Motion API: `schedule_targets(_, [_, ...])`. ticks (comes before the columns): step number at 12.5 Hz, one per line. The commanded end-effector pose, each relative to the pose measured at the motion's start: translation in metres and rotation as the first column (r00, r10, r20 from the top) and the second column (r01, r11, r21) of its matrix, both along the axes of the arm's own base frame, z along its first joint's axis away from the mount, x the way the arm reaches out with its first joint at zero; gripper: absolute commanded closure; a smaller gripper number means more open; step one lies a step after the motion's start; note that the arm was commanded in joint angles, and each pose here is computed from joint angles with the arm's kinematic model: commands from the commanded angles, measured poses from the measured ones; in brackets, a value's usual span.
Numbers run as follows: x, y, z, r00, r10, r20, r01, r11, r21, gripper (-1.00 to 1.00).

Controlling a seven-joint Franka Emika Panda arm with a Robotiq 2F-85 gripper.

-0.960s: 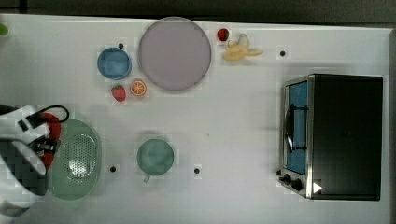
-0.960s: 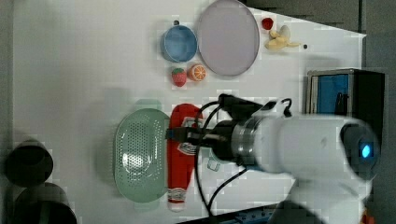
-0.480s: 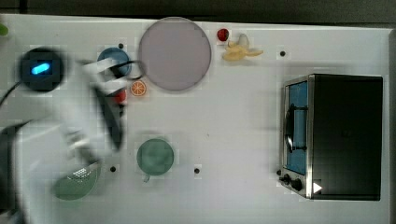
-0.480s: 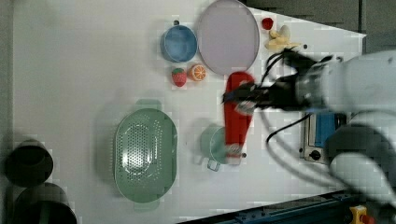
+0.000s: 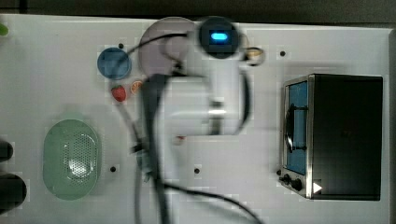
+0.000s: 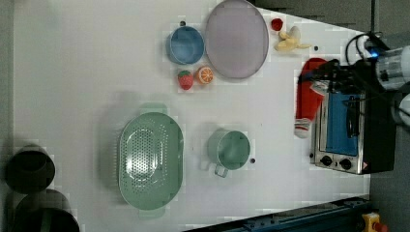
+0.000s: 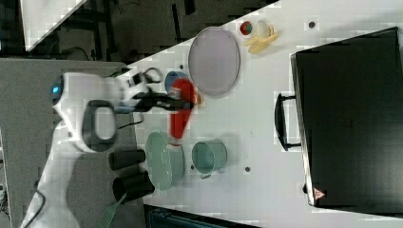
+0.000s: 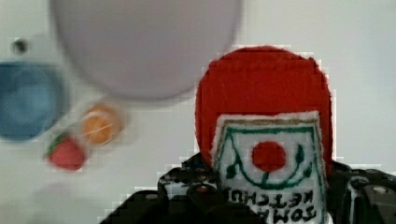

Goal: Pick ketchup from strainer and place it on the table

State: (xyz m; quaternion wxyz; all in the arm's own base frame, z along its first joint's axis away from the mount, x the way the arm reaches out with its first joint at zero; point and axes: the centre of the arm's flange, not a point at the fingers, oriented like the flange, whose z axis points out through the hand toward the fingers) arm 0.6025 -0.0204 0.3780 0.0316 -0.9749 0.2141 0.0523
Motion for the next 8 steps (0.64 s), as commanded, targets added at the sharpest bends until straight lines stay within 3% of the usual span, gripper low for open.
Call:
schedule_targets(1, [-0.009, -0.022, -0.022, 0.999, 0.05, -0.018, -0.05, 0.999, 0.007, -0.18])
schedule_targets(5, [-0.033, -0.034, -0.078, 1.0, 0.017, 0.001, -0.017, 1.0, 0.002, -0.18])
schedule_targets(8, [-0.055, -0.027, -0.129, 1.0, 0.018, -0.025, -0.018, 1.0, 0.021, -0.18])
